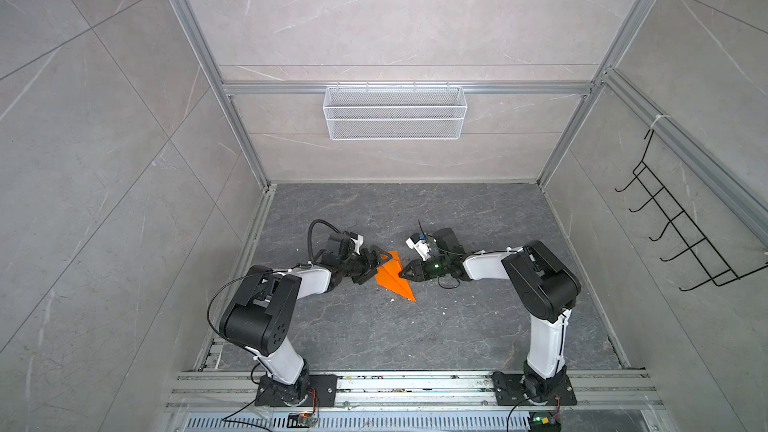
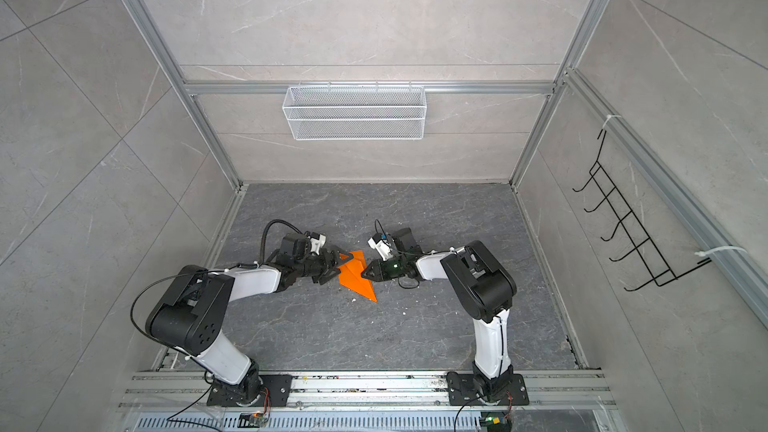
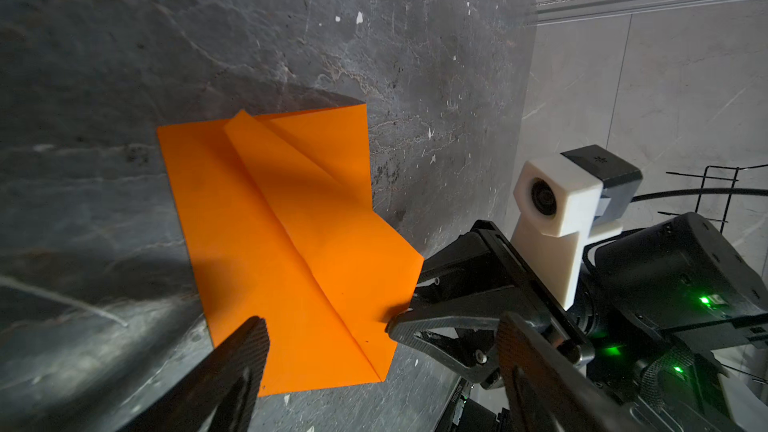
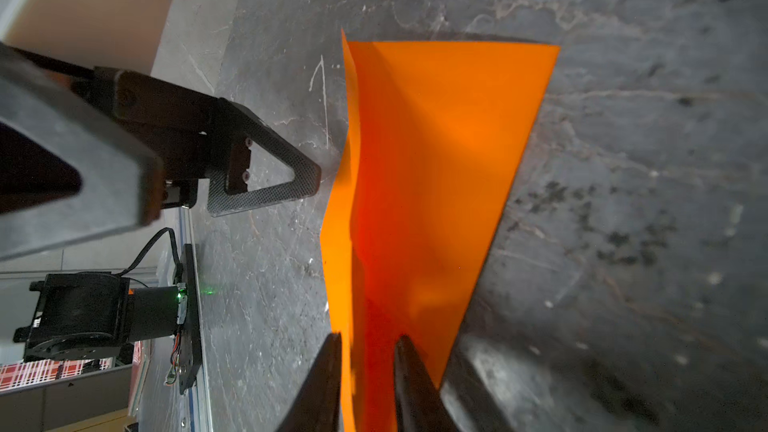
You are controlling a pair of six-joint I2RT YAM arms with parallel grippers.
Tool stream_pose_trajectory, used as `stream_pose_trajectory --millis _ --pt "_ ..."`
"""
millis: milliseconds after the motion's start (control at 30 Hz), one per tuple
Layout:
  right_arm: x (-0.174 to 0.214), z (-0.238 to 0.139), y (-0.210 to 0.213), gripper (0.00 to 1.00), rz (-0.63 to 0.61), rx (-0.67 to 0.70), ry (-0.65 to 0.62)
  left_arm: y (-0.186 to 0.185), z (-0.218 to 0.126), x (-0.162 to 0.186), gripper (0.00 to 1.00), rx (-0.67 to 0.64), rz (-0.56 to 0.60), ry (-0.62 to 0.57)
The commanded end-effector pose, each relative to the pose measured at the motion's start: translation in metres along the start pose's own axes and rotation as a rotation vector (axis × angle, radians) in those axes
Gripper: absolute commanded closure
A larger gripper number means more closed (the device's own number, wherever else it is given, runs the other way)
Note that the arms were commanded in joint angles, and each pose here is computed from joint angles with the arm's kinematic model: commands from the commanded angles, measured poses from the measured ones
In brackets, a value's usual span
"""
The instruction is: Fold a paper plane with a square sheet of paper (pick it up from the middle)
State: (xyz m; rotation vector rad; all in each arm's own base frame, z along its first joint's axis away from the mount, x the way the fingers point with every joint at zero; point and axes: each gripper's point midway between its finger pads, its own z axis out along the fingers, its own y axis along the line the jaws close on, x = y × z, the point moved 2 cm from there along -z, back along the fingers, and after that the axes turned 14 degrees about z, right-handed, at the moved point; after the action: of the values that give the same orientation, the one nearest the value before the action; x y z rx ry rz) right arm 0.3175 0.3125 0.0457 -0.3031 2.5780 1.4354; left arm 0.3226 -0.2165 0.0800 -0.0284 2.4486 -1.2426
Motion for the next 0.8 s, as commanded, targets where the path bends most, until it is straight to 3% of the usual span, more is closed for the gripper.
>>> stream_pose_trajectory --millis 0,100,233,633,767 --pt "-0.006 0.004 0.011 0.84 -0.021 -0.056 0.009 -0.007 -0.001 -0.003 0.11 0.046 0.009 -0.001" --pt "-0.010 0.000 0.021 0.95 -0.035 -0.089 -0.017 -0.011 -0.005 -0.005 0.11 0.059 0.016 -0.010" --pt "-0.019 -0.014 0.043 1.00 -0.039 -0.167 -0.071 -0.022 -0.016 -0.009 0.11 0.101 0.050 -0.044" --pt "-0.028 -0.050 0.109 1.00 0.032 -0.343 -0.066 -0.083 -0.050 -0.027 0.12 0.328 0.189 -0.182" --pt "-0.029 -0.055 0.120 1.00 0.040 -0.384 -0.058 -0.095 -0.053 -0.032 0.19 0.380 0.221 -0.201"
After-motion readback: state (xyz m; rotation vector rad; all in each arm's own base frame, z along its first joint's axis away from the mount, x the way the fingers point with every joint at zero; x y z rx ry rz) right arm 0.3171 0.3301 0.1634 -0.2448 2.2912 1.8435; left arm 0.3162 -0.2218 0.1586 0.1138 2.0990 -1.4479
